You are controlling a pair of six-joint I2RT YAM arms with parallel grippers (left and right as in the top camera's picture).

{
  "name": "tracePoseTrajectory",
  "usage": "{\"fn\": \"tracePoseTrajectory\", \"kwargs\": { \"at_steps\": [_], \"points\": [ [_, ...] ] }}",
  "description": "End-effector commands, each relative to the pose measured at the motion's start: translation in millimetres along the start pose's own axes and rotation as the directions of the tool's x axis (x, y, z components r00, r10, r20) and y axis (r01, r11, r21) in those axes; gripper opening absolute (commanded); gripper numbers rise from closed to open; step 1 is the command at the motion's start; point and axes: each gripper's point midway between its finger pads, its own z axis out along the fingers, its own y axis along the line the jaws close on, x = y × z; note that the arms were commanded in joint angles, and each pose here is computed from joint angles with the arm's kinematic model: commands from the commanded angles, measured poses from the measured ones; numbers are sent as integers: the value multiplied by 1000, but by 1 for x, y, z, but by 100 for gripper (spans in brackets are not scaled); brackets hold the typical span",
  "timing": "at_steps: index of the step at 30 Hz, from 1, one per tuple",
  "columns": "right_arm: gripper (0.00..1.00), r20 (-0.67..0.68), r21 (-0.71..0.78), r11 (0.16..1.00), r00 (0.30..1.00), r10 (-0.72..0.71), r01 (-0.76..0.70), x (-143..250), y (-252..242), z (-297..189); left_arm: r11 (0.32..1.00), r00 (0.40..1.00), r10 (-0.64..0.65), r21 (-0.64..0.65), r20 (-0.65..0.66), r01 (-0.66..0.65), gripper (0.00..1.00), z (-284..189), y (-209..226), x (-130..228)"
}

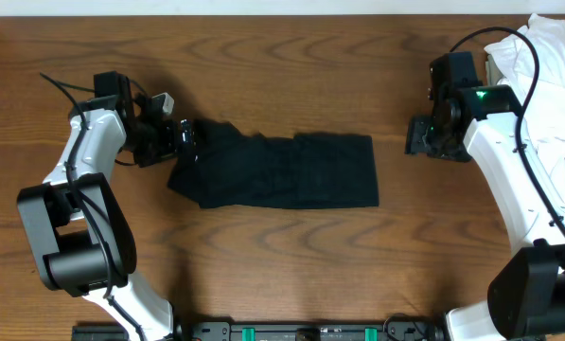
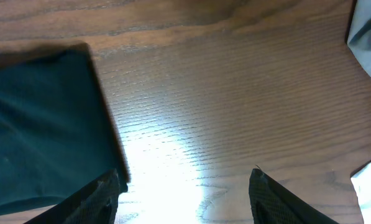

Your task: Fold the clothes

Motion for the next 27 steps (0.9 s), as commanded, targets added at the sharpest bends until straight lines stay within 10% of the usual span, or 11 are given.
{"fn": "tracePoseTrajectory", "kwargs": {
  "at_steps": [1, 15, 17, 19, 20, 27],
  "points": [
    [65, -2, 3, 1000, 1000, 18, -18, 0, -1, 0, 997, 997, 76, -11, -19, -76, 93, 5, -2, 3],
    [66, -7, 1, 1000, 1000, 17, -17, 1, -1, 0, 993, 969, 101, -35, -225, -111, 99, 73, -3, 38],
    [65, -6, 1, 1000, 1000, 17, -17, 1, -1, 0, 994, 963, 95, -32, -253, -106, 77, 78, -3, 44],
    [66, -6, 1, 1000, 1000, 17, -17, 1, -1, 0, 994, 960, 95, -31, -263, -107, 25, 79, -5, 47],
    [66, -6, 1, 1000, 1000, 17, -17, 1, -1, 0, 994, 959, 95, -30, -267, -107, 15, 79, -5, 47],
    [66, -10, 2, 1000, 1000, 17, -17, 2, -1, 0, 995, 956, 87, -27, -279, -99, 6, 73, -8, 50]
  ]
}}
